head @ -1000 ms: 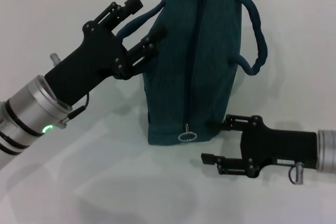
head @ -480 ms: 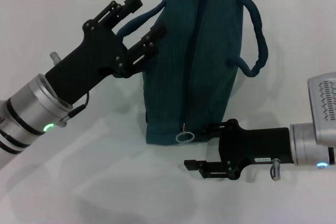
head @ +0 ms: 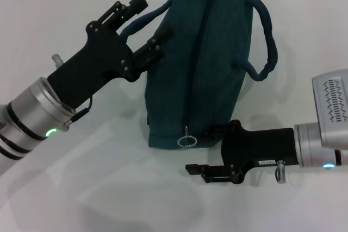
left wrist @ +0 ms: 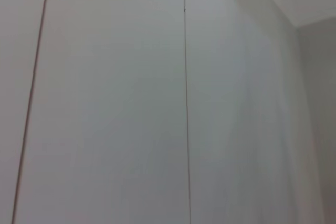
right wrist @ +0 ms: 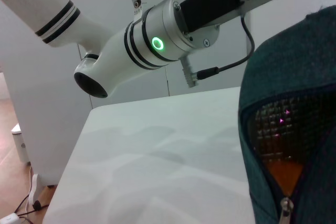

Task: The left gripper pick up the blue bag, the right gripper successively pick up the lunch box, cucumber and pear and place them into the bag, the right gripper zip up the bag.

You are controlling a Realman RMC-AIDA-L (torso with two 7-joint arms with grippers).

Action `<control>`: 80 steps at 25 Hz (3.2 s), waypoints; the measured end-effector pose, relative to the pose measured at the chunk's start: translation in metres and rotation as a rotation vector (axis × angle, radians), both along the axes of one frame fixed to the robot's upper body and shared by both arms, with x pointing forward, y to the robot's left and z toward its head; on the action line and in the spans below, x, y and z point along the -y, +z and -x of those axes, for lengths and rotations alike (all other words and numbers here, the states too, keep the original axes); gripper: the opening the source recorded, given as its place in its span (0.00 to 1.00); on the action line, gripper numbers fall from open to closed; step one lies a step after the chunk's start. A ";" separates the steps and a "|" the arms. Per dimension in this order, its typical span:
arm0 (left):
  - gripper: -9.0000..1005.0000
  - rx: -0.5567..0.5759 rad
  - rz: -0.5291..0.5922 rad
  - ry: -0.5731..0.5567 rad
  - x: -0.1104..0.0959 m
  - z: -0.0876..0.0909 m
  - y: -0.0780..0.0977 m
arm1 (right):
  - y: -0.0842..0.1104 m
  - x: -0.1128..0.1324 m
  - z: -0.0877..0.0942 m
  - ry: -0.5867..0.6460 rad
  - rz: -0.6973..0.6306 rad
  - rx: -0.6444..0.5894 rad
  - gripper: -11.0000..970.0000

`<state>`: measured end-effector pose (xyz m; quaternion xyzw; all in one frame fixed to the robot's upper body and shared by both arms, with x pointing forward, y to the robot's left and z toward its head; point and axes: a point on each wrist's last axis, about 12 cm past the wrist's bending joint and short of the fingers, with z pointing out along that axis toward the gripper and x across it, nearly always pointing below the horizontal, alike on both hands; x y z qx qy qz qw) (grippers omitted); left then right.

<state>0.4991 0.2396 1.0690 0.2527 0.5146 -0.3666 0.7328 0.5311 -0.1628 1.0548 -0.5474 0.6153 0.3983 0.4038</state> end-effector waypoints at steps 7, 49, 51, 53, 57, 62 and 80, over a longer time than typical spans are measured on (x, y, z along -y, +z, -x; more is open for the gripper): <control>0.70 0.004 0.001 -0.004 0.000 0.000 0.001 | 0.003 -0.010 -0.001 0.058 0.020 0.016 0.61; 0.70 0.083 0.020 0.160 -0.006 -0.010 0.005 | 0.009 -0.004 -0.003 -0.164 -0.193 0.325 0.01; 0.70 0.084 0.018 0.163 -0.007 -0.009 0.005 | 0.010 -0.003 0.000 -0.161 -0.219 0.346 0.01; 0.70 0.081 0.017 0.168 -0.009 -0.007 0.004 | 0.012 -0.004 0.001 -0.154 -0.237 0.361 0.01; 0.70 0.067 0.020 0.176 -0.009 -0.005 0.001 | 0.019 -0.006 -0.002 -0.156 -0.264 0.432 0.01; 0.70 0.043 0.037 0.198 -0.017 0.011 -0.007 | 0.027 -0.010 -0.006 -0.143 -0.274 0.541 0.01; 0.70 -0.105 -0.035 0.270 -0.042 0.064 -0.041 | 0.039 -0.001 -0.021 -0.185 -0.254 0.749 0.01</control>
